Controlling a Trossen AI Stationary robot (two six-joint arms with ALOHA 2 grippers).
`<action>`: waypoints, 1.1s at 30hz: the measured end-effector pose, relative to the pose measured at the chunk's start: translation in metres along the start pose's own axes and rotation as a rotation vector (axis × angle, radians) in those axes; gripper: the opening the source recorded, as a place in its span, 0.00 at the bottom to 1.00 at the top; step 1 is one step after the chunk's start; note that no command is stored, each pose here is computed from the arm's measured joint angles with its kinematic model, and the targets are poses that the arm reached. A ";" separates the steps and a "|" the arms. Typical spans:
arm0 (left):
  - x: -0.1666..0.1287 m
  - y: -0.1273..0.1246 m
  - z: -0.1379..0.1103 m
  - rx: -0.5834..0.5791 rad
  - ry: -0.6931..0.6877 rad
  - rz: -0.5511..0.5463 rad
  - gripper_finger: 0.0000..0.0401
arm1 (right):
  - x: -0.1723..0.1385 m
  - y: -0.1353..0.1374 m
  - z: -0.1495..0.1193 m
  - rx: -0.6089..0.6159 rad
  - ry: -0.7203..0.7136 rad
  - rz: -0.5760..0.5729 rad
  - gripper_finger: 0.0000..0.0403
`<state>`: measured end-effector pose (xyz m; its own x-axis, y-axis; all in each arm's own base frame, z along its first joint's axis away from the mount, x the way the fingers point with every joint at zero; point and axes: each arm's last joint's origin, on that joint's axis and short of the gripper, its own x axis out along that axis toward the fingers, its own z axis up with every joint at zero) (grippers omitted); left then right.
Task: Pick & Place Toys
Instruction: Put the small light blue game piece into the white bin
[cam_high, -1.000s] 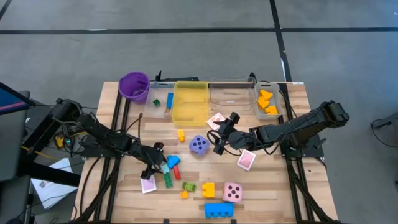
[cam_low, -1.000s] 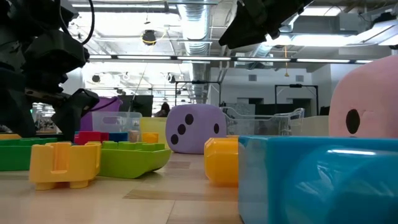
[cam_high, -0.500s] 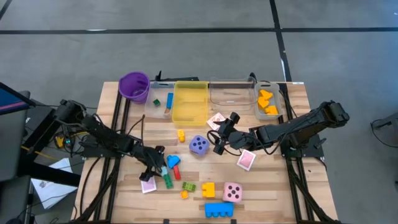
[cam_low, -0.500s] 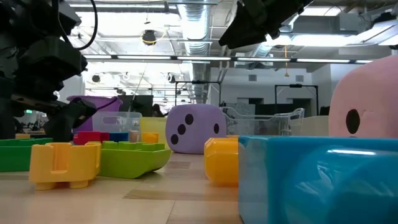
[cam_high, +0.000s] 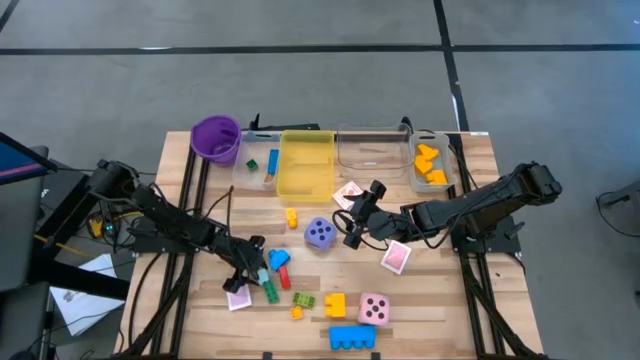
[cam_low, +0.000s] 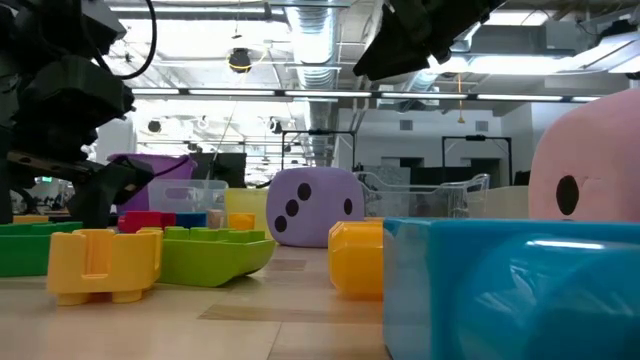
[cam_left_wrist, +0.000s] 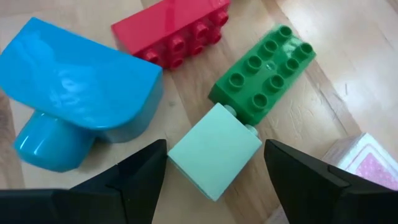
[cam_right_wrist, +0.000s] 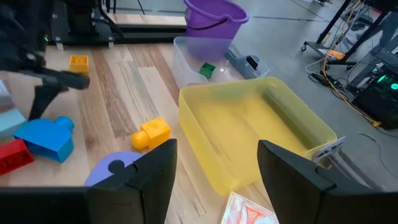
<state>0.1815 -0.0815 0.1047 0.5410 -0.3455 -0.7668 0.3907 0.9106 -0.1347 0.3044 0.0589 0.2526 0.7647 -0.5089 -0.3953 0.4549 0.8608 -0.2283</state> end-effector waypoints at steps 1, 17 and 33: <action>0.000 -0.001 0.000 0.012 0.003 0.000 0.66 | 0.000 0.000 0.000 -0.003 0.004 -0.001 0.54; 0.001 -0.003 -0.003 0.151 0.022 0.050 0.62 | 0.000 0.000 -0.001 -0.003 0.004 -0.001 0.54; -0.001 0.000 0.001 0.150 -0.027 0.130 0.35 | 0.000 0.000 0.000 0.002 0.001 -0.001 0.54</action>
<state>0.1815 -0.0814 0.1065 0.6131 -0.2355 -0.7541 0.4220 0.9046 0.0606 0.3044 0.0586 0.2524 0.7637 -0.5100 -0.3959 0.4569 0.8602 -0.2267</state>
